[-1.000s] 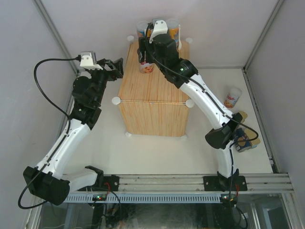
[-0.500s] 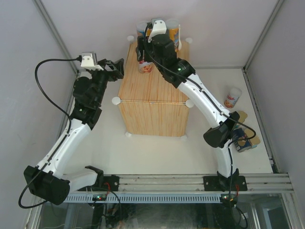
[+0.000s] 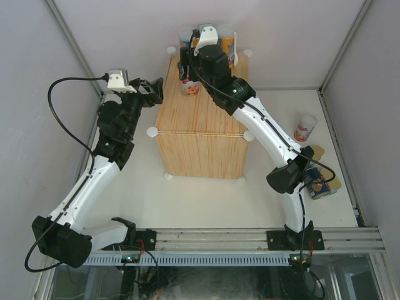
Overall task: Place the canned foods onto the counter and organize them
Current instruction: Place the canned food on the counter.
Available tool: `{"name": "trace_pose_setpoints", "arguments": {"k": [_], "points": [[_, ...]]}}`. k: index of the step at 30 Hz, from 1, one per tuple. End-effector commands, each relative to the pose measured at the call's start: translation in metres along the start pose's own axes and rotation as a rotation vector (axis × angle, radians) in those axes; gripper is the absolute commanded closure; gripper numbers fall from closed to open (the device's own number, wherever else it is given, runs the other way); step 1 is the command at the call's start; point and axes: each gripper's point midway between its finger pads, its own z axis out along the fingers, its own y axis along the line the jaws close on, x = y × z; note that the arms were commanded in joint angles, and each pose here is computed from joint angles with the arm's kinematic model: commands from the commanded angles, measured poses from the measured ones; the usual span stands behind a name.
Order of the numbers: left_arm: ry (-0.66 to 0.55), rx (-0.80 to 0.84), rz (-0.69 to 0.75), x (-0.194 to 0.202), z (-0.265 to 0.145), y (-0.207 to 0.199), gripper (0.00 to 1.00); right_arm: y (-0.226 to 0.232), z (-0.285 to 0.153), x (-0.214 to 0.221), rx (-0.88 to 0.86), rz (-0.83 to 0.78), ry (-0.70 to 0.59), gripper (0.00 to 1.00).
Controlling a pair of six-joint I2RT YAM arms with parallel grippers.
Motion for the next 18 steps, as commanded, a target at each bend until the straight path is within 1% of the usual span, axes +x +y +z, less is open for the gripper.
{"name": "trace_pose_setpoints", "arguments": {"k": [1, 6, 11, 13, 18], "points": [[-0.03, 0.016, -0.011, -0.0047, -0.0029, -0.0012, 0.15, 0.0128, -0.0076, -0.0333, -0.032, 0.067, -0.102, 0.56], [-0.029, 0.021, -0.014, -0.0045, -0.004, -0.0024, 0.15, 0.0135, -0.0106, -0.0355, -0.026, 0.06, -0.107, 0.44], [-0.029, 0.025, -0.017, -0.0048, -0.0054, -0.0029, 0.15, 0.0152, -0.013, -0.036, -0.025, 0.058, -0.106, 0.37], [-0.029, 0.024, -0.015, -0.005, -0.006, -0.0027, 0.15, 0.0165, -0.013, -0.036, -0.028, 0.058, -0.107, 0.36], [-0.024, 0.027, -0.005, -0.0057, -0.007, -0.0032, 0.15, 0.0168, -0.0111, -0.0315, -0.024, 0.058, -0.096, 0.3]]}}
